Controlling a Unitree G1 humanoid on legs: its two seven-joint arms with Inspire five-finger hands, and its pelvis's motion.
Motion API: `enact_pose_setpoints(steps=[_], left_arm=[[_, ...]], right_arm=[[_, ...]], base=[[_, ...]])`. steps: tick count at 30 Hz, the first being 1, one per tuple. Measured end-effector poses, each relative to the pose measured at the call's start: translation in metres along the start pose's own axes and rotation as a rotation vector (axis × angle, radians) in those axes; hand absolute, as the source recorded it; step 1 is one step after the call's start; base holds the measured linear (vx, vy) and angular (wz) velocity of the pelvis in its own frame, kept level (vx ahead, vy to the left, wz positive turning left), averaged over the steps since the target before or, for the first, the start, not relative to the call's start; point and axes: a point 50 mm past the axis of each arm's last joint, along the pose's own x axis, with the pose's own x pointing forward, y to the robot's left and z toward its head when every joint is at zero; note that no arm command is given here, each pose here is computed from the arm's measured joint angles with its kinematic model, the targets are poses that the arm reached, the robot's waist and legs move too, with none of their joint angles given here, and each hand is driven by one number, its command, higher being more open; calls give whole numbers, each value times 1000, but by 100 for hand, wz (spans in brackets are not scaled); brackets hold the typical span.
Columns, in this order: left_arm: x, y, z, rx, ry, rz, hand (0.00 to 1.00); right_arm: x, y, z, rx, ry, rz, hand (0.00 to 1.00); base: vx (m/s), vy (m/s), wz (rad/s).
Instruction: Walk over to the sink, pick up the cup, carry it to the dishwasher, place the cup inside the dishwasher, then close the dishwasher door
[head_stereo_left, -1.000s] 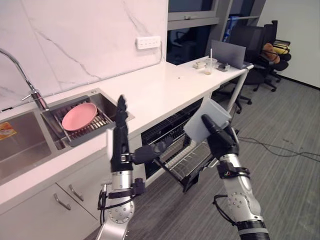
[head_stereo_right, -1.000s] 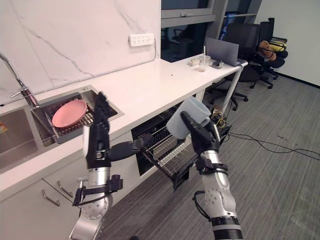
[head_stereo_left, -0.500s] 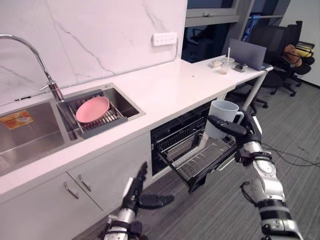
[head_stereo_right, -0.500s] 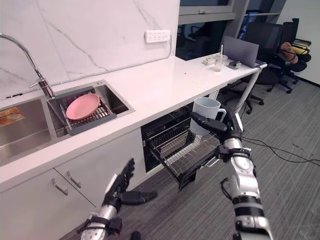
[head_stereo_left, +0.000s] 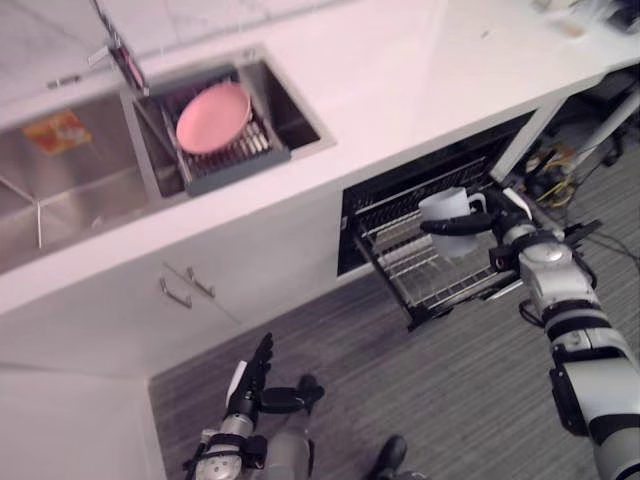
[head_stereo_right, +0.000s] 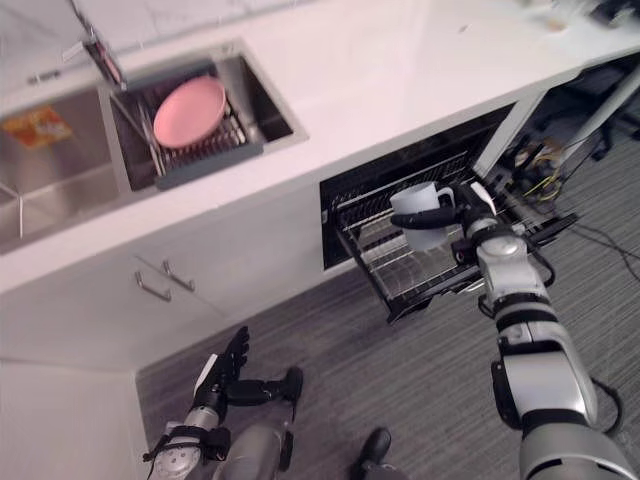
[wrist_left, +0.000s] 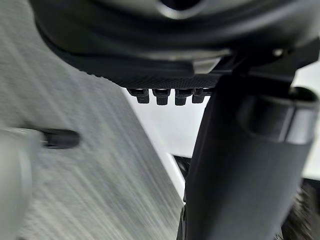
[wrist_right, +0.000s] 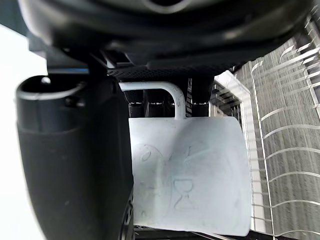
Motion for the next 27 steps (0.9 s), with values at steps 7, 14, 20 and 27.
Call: enact_pose_setpoints(steps=[7, 14, 20, 27], left_arm=[[8, 7, 3, -8, 1, 42, 100], [20, 0, 11, -46, -7, 23, 100], [20, -2, 8, -67, 18, 16, 100], [19, -14, 7, -78, 22, -25, 100]], right_arm=[[7, -16, 18, -70, 31, -58, 0], [5, -42, 24, -133, 92, -132, 0], [1, -57, 25, -159, 129, -166, 100], [1, -57, 23, -140, 137, -154, 100]], base=[[28, 24, 6], [-8, 9, 3], [10, -16, 6], [48, -49, 6]])
